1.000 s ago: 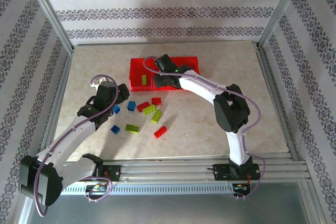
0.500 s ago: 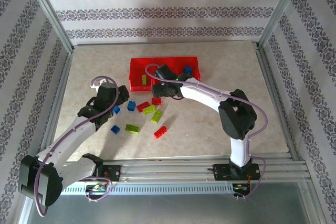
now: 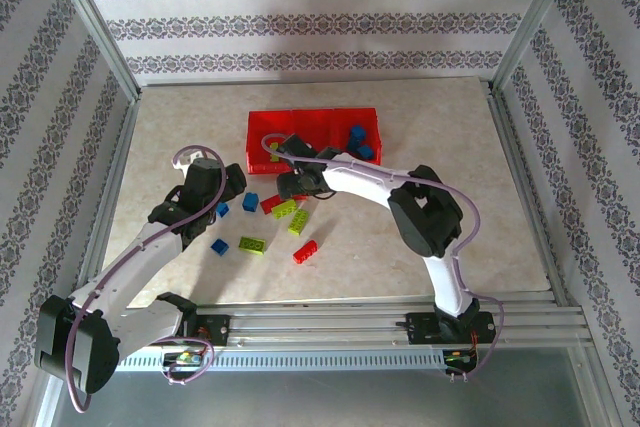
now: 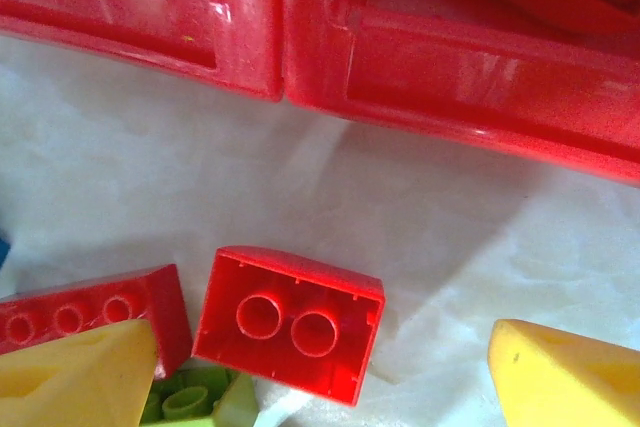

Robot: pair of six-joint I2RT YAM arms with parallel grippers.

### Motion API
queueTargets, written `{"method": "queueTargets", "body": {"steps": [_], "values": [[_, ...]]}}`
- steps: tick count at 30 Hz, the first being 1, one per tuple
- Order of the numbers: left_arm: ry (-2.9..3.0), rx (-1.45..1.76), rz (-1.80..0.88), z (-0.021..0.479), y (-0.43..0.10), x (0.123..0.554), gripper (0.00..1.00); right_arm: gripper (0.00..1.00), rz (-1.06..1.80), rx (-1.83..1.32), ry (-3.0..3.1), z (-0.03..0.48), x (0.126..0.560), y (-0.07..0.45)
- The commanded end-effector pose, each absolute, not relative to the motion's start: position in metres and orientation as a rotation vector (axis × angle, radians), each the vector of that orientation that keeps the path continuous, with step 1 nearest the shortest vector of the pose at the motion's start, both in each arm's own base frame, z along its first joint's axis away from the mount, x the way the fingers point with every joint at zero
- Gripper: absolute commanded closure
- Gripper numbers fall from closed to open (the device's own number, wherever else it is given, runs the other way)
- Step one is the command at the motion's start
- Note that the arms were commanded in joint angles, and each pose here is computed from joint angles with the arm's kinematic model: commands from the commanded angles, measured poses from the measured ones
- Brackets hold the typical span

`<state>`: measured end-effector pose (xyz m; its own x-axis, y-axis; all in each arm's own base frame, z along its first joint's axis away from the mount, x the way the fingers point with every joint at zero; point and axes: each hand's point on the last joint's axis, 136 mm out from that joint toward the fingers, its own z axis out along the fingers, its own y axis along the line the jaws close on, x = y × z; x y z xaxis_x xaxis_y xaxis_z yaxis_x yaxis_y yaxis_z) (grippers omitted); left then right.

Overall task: Sort the legos into containers by color
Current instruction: Pick up the lego from the center of the table.

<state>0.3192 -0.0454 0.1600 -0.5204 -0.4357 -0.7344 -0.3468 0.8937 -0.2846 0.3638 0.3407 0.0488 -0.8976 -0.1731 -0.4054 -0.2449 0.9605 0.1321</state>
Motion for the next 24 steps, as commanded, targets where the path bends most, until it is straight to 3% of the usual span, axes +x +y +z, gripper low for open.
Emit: {"method": "queueTargets", "body": {"steps": [1, 24], "values": [[2.157, -0.598, -0.118, 0.157, -0.038, 0.318, 0.00, 0.15, 0.235, -0.300, 2.734, 0.044, 0.365, 0.343], [2.165, -0.599, -0.125, 0.155, -0.039, 0.318, 0.00, 0.38, 0.132, -0.296, 2.779, 0.020, 0.363, 0.319]]}}
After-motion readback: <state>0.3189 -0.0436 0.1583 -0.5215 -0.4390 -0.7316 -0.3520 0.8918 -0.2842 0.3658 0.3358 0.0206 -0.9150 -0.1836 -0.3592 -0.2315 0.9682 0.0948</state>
